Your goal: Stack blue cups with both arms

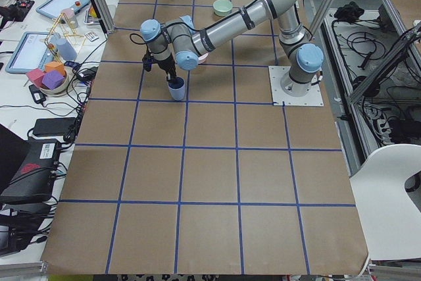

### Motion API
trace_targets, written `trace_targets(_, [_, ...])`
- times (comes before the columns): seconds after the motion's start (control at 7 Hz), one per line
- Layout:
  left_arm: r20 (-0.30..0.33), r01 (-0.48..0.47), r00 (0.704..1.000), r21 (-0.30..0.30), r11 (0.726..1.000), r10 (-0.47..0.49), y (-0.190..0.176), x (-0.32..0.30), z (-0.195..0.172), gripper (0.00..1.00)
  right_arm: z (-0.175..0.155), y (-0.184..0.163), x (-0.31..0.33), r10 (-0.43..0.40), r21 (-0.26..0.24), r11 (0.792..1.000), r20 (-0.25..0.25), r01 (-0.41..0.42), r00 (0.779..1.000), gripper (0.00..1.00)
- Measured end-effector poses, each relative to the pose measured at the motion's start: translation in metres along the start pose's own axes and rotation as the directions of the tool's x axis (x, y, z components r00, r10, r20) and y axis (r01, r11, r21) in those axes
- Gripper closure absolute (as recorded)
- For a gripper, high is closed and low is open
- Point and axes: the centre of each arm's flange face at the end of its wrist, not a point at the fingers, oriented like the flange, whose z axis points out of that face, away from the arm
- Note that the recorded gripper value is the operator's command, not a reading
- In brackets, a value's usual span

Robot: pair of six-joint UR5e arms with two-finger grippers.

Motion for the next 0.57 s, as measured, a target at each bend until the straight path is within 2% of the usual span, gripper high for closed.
trace_targets(0.14, [0.002, -0.002, 1.0, 0.016, 1.0, 0.002, -0.002, 0.002, -0.008, 1.0, 0.014, -0.002, 0.001, 0.001, -0.019, 1.0, 0.006, -0.001, 1.0, 0.04])
trace_targets(0.29, [0.006, -0.012, 1.0, 0.051, 0.999, 0.012, -0.008, 0.011, -0.024, 1.0, 0.025, -0.004, 0.001, 0.003, -0.033, 0.999, 0.01, -0.003, 1.0, 0.36])
trace_targets(0.43, [0.015, -0.037, 0.999, 0.101, 0.994, 0.036, -0.017, 0.034, -0.047, 1.0, 0.032, -0.004, 0.001, 0.005, -0.043, 0.999, 0.012, -0.005, 1.0, 0.77])
trace_targets(0.57, [0.023, -0.06, 0.998, 0.152, 0.987, 0.057, -0.025, 0.069, -0.07, 1.0, 0.037, -0.004, 0.001, 0.007, -0.051, 0.999, 0.013, -0.006, 1.0, 1.0])
